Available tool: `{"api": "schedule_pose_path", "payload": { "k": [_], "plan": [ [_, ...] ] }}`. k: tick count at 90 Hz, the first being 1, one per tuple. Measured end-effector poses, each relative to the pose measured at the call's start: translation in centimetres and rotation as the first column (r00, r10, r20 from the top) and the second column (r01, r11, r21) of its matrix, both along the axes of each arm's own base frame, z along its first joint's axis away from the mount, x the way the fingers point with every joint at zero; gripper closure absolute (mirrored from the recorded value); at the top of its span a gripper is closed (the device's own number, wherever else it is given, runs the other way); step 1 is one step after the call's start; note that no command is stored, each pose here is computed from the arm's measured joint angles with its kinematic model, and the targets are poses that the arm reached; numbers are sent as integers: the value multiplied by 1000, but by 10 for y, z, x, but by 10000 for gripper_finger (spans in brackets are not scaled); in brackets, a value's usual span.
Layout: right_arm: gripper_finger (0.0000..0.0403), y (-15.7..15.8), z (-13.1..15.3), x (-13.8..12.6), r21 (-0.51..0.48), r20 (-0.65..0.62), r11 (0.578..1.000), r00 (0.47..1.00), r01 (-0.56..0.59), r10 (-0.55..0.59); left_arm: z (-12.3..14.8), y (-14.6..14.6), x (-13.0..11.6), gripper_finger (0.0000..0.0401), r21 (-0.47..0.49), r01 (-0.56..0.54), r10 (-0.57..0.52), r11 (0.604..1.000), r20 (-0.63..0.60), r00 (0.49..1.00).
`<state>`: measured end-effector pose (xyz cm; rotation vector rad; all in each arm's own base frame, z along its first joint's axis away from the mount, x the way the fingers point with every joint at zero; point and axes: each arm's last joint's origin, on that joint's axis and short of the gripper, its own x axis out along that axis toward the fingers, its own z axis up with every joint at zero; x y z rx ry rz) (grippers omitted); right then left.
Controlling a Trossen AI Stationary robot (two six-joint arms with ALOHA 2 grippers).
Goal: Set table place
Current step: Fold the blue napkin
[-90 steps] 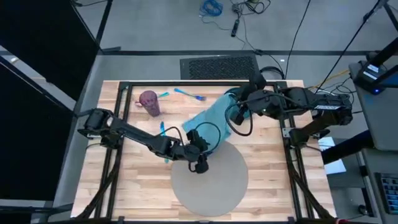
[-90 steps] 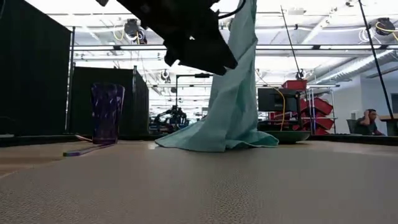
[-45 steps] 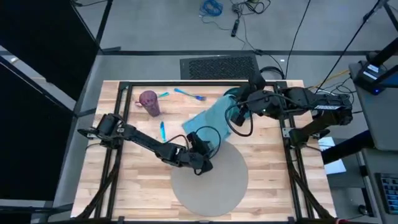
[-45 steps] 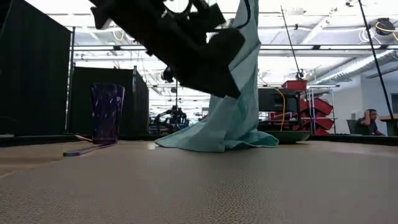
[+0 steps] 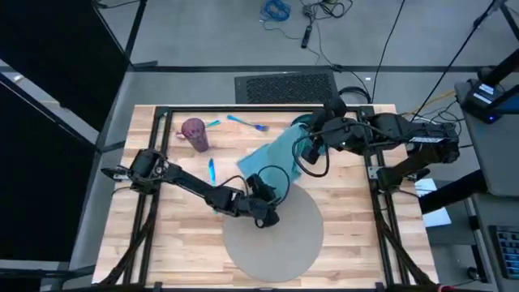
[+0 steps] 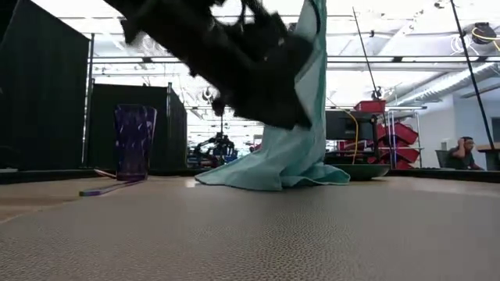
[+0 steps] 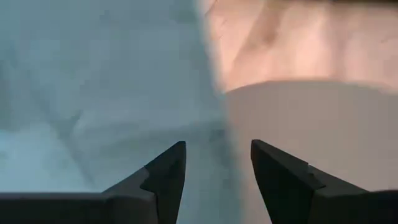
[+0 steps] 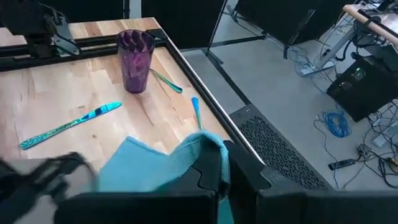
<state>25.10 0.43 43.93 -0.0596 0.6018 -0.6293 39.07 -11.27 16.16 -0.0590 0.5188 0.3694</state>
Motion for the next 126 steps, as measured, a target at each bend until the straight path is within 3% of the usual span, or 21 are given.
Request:
{"api": "schedule_pose_path", "payload": {
  "k": [24,49,91,99,111,126],
  "plan": [
    [403,-2,1,1,17,14,1000,1000,-8,8,-17,-9,-1,234,16,-21,21,1000,-28,999],
    [403,-2,1,1,19,19,1000,1000,-8,8,-34,8,4,234,62,-91,95,994,-68,993],
    [403,-1,1,2,21,21,1000,1000,-10,10,-40,49,7,238,87,-176,188,980,-144,972],
    [403,-1,1,1,21,21,1000,1000,-10,10,-41,52,8,269,68,-163,172,984,-161,972],
    [403,-1,1,1,20,20,1000,1000,-11,10,-42,47,8,378,53,-77,86,996,-193,977],
    [403,-1,1,1,19,17,1000,1000,-10,10,-31,30,6,400,80,4,12,997,-204,979]
  ]
}}
